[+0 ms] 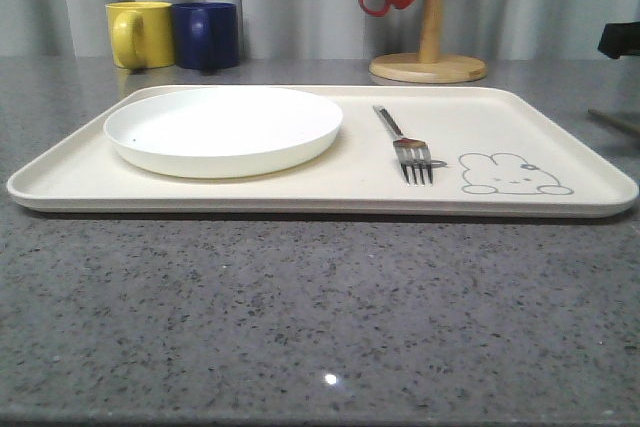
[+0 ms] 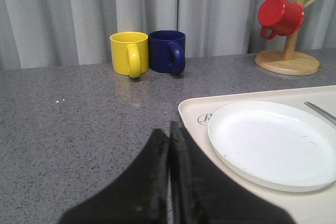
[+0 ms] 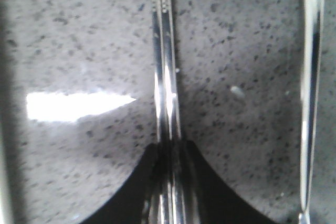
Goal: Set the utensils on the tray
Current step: 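Move the right gripper back to the chopsticks and grasp them, then place the chopsticks on the tray beside the fork and release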
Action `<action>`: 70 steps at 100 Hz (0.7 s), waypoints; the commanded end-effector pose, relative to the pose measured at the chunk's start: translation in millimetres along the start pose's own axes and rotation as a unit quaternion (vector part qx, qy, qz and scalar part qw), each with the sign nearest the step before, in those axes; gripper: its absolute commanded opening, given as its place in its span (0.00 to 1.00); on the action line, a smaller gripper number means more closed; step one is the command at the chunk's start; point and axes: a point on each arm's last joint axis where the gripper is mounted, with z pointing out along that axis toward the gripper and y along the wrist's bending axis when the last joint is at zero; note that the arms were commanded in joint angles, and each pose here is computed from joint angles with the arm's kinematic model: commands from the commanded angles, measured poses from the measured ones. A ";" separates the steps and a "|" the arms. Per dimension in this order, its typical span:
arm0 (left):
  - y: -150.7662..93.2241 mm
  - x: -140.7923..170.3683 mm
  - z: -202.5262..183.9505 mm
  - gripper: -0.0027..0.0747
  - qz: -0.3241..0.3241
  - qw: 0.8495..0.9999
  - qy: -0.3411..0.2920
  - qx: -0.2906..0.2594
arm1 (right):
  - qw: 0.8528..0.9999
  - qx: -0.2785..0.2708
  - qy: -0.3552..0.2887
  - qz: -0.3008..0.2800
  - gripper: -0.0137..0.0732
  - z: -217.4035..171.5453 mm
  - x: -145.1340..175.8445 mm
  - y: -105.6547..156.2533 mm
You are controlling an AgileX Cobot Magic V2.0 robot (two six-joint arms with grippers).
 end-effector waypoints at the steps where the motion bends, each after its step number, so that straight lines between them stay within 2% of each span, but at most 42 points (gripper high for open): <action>1: 2.1 -15.6 -1.2 0.01 -0.003 0.999 -0.047 -0.011 | 0.998 -0.016 -0.059 0.007 0.10 -38.4 0.1 3.4; 15: 2.1 -15.6 -1.2 0.01 -0.003 0.999 -0.047 -0.011 | 0.994 -0.038 -0.100 0.020 0.10 -65.9 6.5 18.5; 29: 2.1 -15.6 -1.2 0.01 -0.003 0.999 -0.047 -0.011 | 0.989 -0.063 -0.130 0.012 0.10 -81.1 12.5 48.4; 48: 2.1 -15.6 -1.2 0.01 -0.003 0.999 -0.047 -0.011 | 0.982 -0.107 -0.156 -0.006 0.10 -79.7 14.7 96.4; 70: 2.1 -15.6 -1.2 0.01 -0.003 0.999 -0.047 -0.011 | 0.975 -0.139 -0.172 0.003 0.10 -63.3 10.0 129.7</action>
